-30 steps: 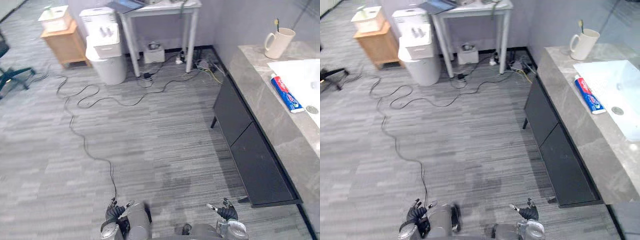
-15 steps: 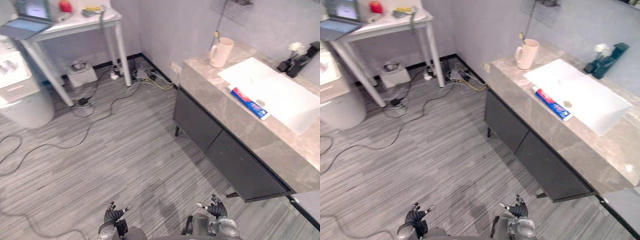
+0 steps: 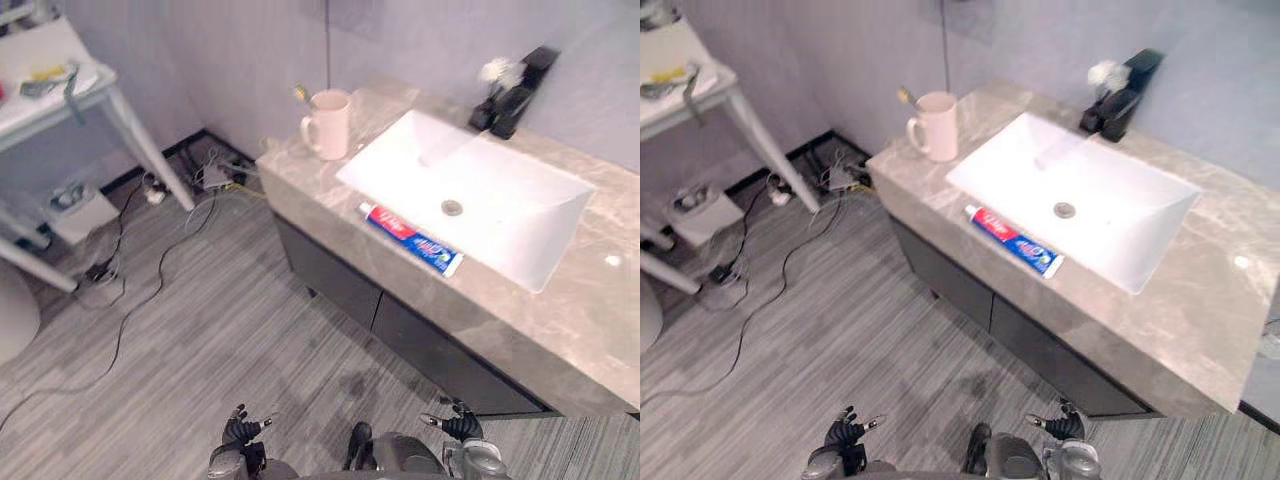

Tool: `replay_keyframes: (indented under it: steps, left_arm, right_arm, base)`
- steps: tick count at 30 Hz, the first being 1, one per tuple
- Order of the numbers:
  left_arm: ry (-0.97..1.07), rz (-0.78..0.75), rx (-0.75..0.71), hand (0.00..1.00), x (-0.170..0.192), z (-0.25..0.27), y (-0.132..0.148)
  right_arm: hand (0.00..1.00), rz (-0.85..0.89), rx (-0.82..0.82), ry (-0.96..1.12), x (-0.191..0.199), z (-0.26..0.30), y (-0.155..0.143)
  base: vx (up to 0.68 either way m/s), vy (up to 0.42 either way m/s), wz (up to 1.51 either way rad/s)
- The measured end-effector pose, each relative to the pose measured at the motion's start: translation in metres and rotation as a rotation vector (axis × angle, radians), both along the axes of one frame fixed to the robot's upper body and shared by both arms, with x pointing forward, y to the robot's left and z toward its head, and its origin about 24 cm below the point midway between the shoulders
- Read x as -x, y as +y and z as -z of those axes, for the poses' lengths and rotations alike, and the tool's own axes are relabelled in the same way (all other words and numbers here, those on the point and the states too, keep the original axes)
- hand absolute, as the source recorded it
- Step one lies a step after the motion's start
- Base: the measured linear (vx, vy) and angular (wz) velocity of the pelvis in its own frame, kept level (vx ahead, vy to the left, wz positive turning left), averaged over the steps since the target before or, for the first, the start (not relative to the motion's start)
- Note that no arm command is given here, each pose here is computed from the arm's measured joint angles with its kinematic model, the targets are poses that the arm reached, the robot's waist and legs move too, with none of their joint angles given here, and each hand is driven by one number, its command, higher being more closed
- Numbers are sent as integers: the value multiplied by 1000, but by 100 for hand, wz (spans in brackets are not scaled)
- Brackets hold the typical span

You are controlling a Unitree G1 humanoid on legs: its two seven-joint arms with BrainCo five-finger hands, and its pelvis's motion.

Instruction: Organize washtable

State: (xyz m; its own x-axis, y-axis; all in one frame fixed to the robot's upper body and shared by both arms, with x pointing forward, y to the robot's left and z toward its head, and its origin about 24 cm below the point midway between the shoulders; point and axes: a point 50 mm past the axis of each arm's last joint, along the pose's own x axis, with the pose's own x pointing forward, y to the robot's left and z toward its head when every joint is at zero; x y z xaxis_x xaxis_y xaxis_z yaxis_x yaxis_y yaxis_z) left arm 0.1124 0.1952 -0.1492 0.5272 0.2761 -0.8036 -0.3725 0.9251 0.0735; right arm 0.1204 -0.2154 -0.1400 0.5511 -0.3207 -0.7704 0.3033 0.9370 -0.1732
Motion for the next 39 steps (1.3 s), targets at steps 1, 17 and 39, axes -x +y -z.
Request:
replay_keyframes:
  steps: [1,17,39]
  left_arm:
    - [-9,-15,5,0,0,-1,-1]
    - [2,-60,4,0,7,1,2]
    - [-17,-82,12,0,6,0,0]
  right_arm:
    - [0,13,-3,6,3,1,0]
    - [0,-51,-48,-12,3,1,34]
    - [0,0,-56,38,16,8,28]
  base:
    - [231,149,-94]
    - [230,250,-85]
    - [50,-53,-18]
